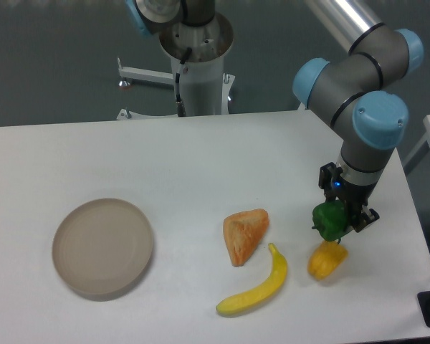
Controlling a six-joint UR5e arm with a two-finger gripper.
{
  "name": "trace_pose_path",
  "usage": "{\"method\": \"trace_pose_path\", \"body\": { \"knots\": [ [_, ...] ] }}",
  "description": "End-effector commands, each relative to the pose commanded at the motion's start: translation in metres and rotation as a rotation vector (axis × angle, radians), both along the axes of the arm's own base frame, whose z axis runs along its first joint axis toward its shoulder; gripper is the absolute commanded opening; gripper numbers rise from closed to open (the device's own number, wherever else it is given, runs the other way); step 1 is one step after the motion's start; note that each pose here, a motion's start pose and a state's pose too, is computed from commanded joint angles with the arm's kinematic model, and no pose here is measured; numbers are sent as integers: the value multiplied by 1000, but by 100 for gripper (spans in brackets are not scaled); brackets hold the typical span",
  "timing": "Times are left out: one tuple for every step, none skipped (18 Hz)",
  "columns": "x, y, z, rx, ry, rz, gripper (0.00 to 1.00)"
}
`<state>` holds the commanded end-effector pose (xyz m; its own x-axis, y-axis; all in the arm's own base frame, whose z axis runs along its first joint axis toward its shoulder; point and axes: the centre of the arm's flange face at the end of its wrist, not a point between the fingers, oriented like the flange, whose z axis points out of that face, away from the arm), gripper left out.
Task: Pick up the green pepper from the table
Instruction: 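Lift the held green pepper and carry it toward the yellow pepper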
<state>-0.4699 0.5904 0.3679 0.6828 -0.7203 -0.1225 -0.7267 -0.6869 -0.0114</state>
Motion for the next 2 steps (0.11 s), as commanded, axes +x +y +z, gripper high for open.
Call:
{"method": "trace_pose_path", "body": {
  "knots": [
    [0, 0, 1, 0, 0, 2, 43],
    [-1, 0, 0, 1, 1, 3, 43]
  ]
}}
